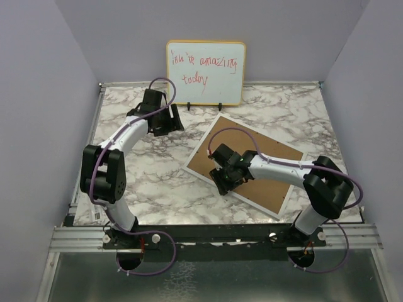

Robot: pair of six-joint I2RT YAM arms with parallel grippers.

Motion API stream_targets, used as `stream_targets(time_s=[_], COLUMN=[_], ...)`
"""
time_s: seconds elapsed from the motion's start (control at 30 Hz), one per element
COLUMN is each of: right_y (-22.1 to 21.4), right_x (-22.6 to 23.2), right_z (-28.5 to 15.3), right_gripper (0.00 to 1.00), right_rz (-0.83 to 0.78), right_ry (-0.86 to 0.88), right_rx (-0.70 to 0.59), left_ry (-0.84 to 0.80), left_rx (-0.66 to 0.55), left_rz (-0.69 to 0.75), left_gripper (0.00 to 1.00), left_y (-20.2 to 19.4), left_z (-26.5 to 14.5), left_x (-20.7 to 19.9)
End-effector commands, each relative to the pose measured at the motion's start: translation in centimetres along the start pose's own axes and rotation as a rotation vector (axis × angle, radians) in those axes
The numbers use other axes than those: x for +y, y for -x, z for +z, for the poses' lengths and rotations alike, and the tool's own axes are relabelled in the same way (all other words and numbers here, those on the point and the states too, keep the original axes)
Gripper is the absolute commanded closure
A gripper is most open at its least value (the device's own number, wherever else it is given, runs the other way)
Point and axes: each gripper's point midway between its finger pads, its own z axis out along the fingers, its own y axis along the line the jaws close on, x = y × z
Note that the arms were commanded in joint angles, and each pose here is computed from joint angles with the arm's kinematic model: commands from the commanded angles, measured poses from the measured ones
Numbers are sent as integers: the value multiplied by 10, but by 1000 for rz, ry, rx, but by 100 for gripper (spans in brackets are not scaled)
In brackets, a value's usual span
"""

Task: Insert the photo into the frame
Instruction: Install the photo frame at the center of the board, then turn over the photo frame at the center of the board.

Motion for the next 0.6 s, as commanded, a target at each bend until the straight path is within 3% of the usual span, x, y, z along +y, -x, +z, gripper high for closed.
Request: stream_targets(time_s=[0.0, 0.37, 0.5, 0.57], right_y=[-19, -33, -22, -9], right_x=[-26, -6, -23, -24], right_z=[8, 21, 17, 10], right_gripper=[49, 67, 92, 99], right_rz=[-31, -166, -132, -114], right_ry=[-189, -271, -442, -484], right_rx=[71, 130, 108, 66], left_ry=[36, 35, 44, 42], left_rx=[32, 50, 49, 54], left_rz=[-37, -57, -82, -97], left_gripper=[25, 25, 24, 22], left_y=[-16, -25, -27, -31], left_z=[-7, -8, -12, -15], left_x=[18, 23, 26, 26])
